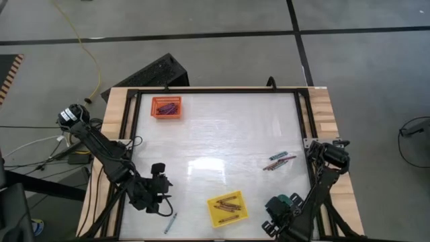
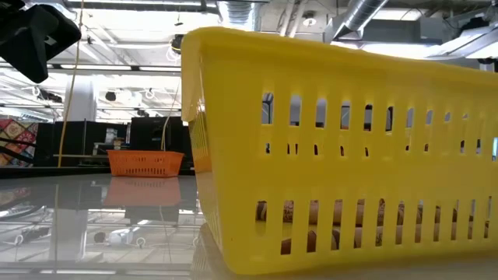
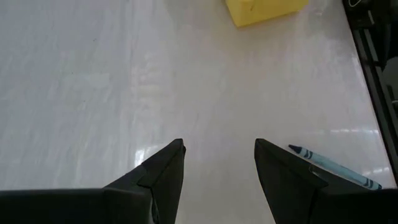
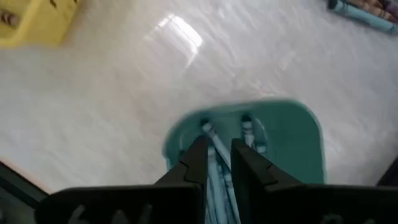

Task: Sort crayons
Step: Put the blue crayon into the green bin

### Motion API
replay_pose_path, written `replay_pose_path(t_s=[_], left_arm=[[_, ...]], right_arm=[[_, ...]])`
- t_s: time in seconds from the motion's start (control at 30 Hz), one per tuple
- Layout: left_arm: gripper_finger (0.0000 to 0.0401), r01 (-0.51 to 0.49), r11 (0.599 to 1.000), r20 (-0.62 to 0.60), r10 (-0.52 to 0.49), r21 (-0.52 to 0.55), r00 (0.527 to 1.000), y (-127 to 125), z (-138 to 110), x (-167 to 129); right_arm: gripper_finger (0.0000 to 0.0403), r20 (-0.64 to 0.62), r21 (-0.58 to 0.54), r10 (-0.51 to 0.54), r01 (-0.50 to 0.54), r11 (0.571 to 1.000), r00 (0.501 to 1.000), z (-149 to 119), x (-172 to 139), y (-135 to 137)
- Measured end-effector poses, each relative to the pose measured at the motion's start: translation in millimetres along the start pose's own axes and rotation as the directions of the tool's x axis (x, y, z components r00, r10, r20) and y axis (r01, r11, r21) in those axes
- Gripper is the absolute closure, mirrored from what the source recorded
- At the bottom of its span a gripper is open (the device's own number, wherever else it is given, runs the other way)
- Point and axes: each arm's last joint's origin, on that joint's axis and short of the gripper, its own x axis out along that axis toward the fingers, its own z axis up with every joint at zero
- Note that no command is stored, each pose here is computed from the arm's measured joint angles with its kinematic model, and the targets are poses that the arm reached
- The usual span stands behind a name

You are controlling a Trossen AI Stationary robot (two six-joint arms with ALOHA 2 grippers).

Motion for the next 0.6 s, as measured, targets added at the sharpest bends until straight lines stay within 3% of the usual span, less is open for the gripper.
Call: replay_pose_path(t_s=[0.4,0.6], left_arm=[[0.0217,0.017,0.996,-0.012,-0.016,0.089,1.000,0,0,0],[0.0217,0.000,0.996,-0.001,0.000,0.085,1.000,0,0,0]], right_arm=[[0.0339,0.026,-0.029,-0.032,0.033,0.999,0.999,15,5,2],[0.0339,0.064,-0.070,-0.067,0.072,0.995,0.996,23,7,0]])
